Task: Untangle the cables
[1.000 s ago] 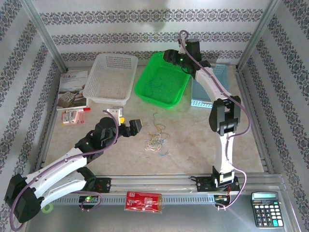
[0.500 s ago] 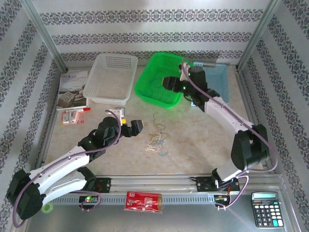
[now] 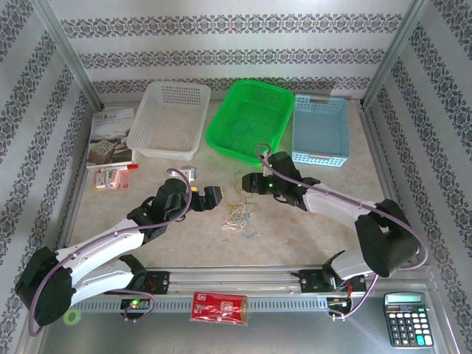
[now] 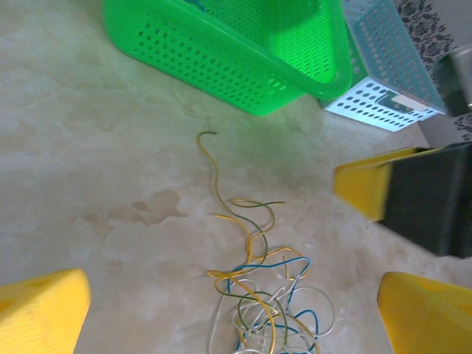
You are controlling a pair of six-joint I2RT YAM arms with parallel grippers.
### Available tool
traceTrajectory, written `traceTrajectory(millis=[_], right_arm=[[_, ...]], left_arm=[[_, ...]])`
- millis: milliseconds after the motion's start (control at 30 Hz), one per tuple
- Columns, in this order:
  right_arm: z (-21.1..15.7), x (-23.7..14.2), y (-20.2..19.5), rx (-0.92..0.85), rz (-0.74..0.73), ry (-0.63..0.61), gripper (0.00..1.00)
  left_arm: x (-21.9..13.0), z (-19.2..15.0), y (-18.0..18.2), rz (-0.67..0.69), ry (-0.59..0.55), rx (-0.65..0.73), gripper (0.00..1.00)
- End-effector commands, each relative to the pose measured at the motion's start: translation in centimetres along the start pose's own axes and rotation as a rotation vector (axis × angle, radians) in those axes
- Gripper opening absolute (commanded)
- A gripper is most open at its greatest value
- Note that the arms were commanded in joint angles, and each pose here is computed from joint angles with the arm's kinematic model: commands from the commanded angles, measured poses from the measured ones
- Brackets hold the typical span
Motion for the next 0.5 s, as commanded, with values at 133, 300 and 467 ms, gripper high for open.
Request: traceTrajectory(millis=[133, 300, 467], right_arm=[[-0.2, 2.6, -0.4, 0.068, 0.009, -0.018, 0.56], [-0.7, 3.8, -0.8, 0.086, 0.006, 0.009, 0.53], [-1.0, 4.6, -1.1, 0.101, 0.010, 0.018, 0.44]], left_arm=[[0.8, -0.1, -0.5, -0.067, 0.014, -0.039, 1.00], [1.2, -0.3, -0.6, -0.078, 0.021, -0.047, 1.00], [1.4, -0.2, -0.7, -0.092, 0.018, -0.055, 1.00]])
Point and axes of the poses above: each hand's point on the last joint's axis, 136 mm out from that joint toward the fingers, its own x axis out along the fingers, its own y axis along the line the jaws close on, z = x × y, the point moved 7 cm from there along -x, back along the fingers, and after that the axes turned 7 degrees about -x, right-handed, at the moved point
